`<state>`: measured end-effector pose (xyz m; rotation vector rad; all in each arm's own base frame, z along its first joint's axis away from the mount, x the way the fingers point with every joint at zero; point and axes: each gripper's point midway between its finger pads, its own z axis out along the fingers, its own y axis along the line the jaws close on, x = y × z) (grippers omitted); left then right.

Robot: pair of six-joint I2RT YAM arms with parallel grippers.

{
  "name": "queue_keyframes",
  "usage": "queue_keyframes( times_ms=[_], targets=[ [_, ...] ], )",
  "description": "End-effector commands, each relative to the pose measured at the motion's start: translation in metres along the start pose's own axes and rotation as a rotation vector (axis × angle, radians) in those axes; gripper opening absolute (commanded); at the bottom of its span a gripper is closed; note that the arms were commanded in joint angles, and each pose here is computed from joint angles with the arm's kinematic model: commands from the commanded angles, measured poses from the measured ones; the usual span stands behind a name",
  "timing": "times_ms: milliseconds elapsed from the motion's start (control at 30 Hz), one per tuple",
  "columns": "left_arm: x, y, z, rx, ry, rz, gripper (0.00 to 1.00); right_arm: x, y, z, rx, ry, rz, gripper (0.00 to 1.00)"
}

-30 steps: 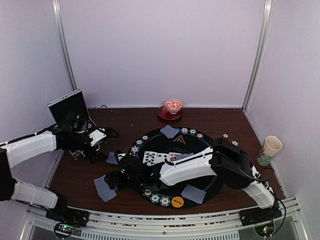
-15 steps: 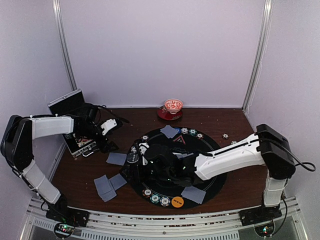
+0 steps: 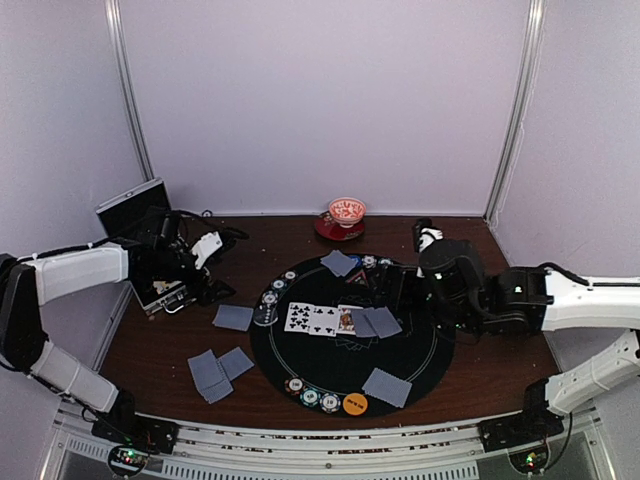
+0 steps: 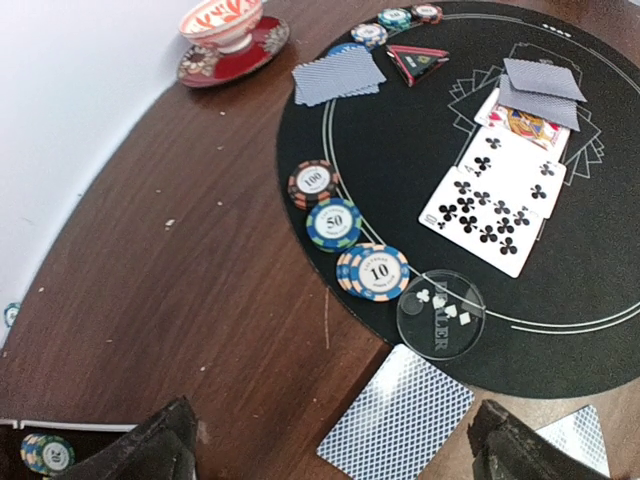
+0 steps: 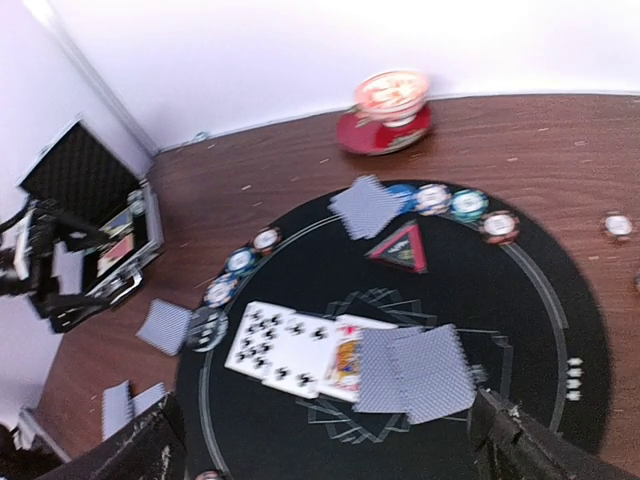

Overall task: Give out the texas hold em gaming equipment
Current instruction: Reset both arms

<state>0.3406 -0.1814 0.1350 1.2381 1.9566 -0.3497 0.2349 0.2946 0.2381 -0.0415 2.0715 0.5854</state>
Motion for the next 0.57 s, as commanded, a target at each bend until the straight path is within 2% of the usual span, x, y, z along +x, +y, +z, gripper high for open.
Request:
queue_keyframes(
  times_ms=[0,200,400,533],
  targets=[
    [-0.009,0.020,-0.022,-0.152,-0.072,-0.031,0.98,-0.018,-0.103,-0.039,0.379,-0.089,-0.146,1.00],
    [0.004,0.025,-0.044,-0.270,-0.067,-0.053,0.98,-0.035,-0.132,-0.056,0.429,-0.212,-0.139,1.00],
    [0.000,0.018,-0.064,-0.331,-0.139,-0.021,0.98,-0.032,-0.155,-0.060,0.458,-0.264,-0.134,1.00],
    [-0.001,0.020,-0.069,-0.364,-0.160,-0.024,0.98,-0.033,-0.156,-0.062,0.402,-0.293,-0.108,1.00]
  ],
)
